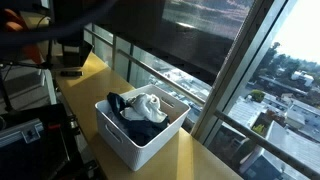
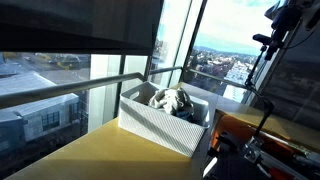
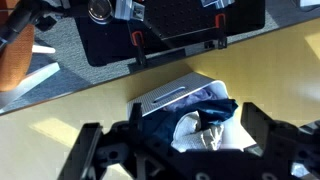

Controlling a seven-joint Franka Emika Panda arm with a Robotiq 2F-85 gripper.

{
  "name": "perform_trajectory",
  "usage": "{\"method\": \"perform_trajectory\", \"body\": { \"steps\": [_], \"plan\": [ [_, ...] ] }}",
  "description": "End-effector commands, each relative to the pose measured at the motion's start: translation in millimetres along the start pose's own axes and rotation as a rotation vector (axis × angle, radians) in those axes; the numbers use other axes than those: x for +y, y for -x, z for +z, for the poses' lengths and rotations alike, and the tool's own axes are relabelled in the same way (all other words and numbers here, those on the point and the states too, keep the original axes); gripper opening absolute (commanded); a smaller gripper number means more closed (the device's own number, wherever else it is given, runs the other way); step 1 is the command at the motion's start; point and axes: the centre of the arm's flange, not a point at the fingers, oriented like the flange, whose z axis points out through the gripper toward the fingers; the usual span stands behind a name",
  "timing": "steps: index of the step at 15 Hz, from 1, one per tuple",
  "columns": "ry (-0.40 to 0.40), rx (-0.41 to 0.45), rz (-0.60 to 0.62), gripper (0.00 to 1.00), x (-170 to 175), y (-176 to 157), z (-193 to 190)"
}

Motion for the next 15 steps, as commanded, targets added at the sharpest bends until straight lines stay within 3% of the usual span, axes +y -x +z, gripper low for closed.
{"method": "perform_trajectory", "body": {
  "steps": [1, 12, 15],
  "plan": [
    [0.000, 0.002, 0.000, 1.00, 0, 0, -1],
    [0.001, 0.004, 0.000, 1.00, 0, 0, -1],
    [0.023, 0.004, -0.051, 1.00, -16, -17, -2]
  ]
}}
